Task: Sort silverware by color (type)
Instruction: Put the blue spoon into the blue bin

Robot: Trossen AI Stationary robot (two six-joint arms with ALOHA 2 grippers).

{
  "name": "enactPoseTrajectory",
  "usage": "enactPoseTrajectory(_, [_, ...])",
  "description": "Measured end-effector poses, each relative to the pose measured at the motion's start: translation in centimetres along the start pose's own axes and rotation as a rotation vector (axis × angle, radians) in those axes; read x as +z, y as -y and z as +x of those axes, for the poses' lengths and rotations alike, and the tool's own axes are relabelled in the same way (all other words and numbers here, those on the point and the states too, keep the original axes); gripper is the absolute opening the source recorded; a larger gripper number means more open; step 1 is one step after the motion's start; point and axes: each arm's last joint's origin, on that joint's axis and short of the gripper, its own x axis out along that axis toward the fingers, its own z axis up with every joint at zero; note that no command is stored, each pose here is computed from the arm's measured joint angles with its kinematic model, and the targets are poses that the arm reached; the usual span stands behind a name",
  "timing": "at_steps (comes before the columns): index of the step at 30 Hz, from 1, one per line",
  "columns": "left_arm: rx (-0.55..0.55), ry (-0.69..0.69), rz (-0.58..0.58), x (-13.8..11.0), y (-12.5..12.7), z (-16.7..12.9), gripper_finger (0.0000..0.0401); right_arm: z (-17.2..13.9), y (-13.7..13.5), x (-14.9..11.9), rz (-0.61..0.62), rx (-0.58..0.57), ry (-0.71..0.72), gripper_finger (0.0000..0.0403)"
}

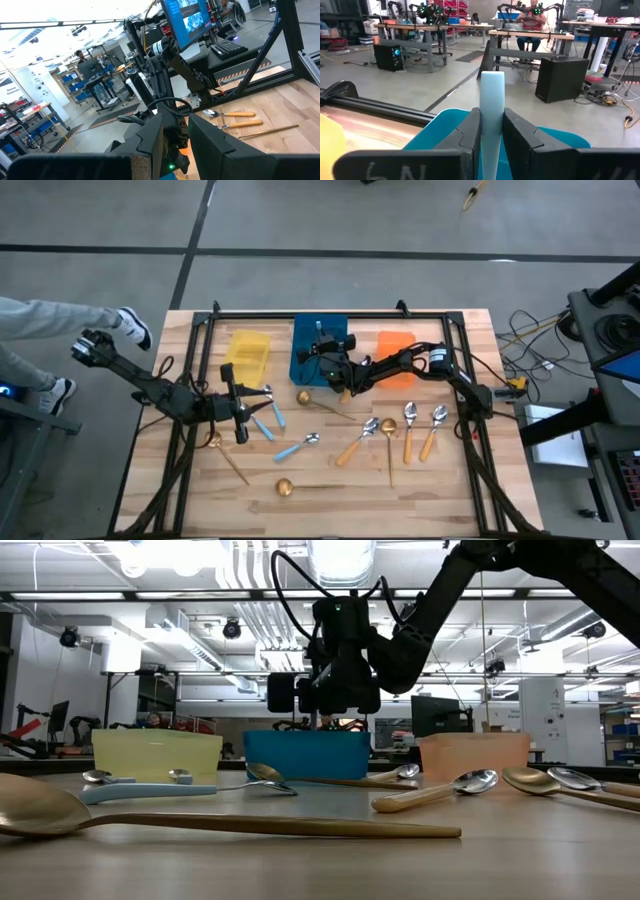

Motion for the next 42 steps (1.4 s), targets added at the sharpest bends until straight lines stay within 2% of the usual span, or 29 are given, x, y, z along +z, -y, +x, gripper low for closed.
enactPoseTrajectory(16, [0.000,0.000,0.000,0.0,0.0,0.0,0.0075,-0.2,-0.1,-0.2,-0.052,-0.002,-0.012,0.0054])
enactPoseTrajectory(20, [0.000,0.000,0.000,0.0,0.0,0.0,0.0075,-0.4,-0.2,-0.3,0.011,-0.002,-0.015,0.0054])
enactPoseTrajectory(28, [0.000,0.000,0.000,0.0,0.0,0.0,0.0075,-1.0,-0.5,-0.4,0.041,0.017,-0.027,0.0055])
enactPoseTrajectory(34, [0.000,0.000,0.000,0.0,0.0,0.0,0.0075,-1.2,-0.6,-0.6,-0.006,0.018,-0.042,0.0055])
enactPoseTrajectory(42, [-0.001,-0.001,0.001,0.0,0.0,0.0,0.0075,-1.5,-0.8,-0.7,0.027,0.021,-0.046,0.0055])
